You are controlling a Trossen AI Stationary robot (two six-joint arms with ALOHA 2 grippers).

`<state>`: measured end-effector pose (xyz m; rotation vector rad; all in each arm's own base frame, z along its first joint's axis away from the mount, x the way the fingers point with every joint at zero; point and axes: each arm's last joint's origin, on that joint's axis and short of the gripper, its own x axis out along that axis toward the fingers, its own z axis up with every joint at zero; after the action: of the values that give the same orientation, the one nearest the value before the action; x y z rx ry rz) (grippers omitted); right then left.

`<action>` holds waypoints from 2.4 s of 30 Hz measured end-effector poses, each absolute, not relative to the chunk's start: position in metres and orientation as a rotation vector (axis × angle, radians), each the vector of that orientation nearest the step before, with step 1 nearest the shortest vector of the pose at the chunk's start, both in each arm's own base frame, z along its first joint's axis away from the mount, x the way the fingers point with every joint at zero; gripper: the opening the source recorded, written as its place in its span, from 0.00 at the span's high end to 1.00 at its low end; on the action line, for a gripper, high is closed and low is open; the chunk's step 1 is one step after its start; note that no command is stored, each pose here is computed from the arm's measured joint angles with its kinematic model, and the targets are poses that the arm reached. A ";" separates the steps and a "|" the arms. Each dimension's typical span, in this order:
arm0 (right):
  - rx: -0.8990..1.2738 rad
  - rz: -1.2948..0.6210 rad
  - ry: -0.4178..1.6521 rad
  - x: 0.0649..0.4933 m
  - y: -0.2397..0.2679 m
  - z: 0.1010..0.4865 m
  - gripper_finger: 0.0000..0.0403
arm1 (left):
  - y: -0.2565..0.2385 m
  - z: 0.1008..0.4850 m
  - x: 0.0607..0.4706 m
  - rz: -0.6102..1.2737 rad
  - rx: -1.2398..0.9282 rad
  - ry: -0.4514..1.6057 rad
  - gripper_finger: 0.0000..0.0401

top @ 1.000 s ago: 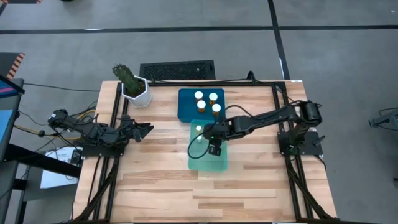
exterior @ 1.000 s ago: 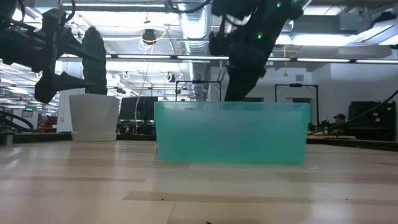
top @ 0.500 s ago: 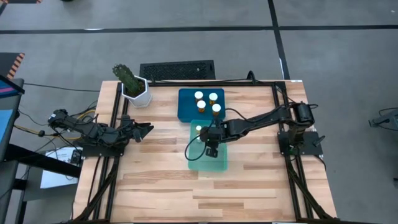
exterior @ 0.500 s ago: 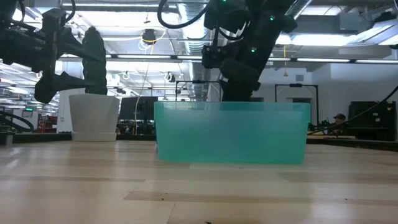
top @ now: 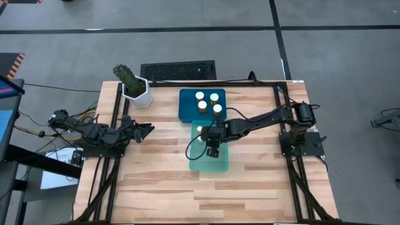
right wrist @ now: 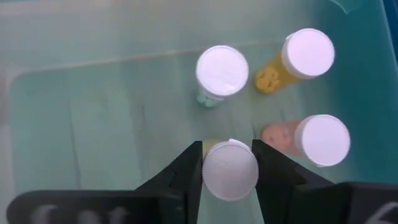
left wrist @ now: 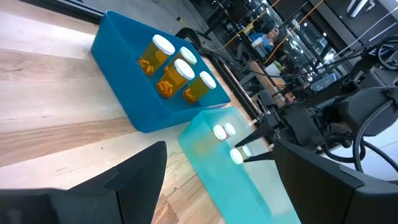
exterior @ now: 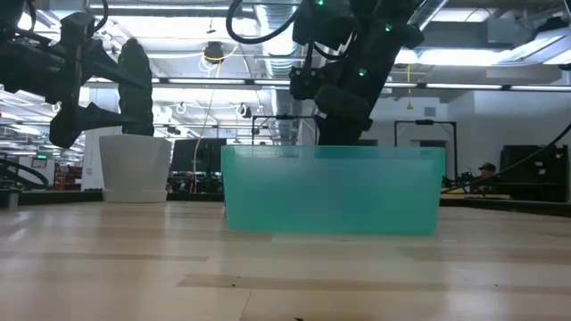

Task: Pick and place medicine bottles into bin by pill shape (circle, oval)
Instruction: Put the small yellow pill bottle into the green bin, then return to Home Position

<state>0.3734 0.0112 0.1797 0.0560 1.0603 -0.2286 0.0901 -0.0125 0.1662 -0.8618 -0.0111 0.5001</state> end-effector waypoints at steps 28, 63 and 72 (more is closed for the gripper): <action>0.059 -0.197 0.887 0.340 0.006 0.275 0.48 | -0.013 0.170 0.091 0.476 -0.883 -0.042 0.28; 0.291 -0.437 0.277 0.101 -0.001 0.219 0.56 | -0.002 0.249 0.058 0.303 -0.666 -0.140 0.32; 0.341 -0.426 0.187 0.093 -0.002 0.185 0.56 | -0.001 0.236 0.056 0.370 -0.679 -0.035 0.34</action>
<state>0.0931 -0.0024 0.1851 0.3410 0.1874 -0.4261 0.0564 -0.0013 0.2365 -0.6792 -0.0349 0.3704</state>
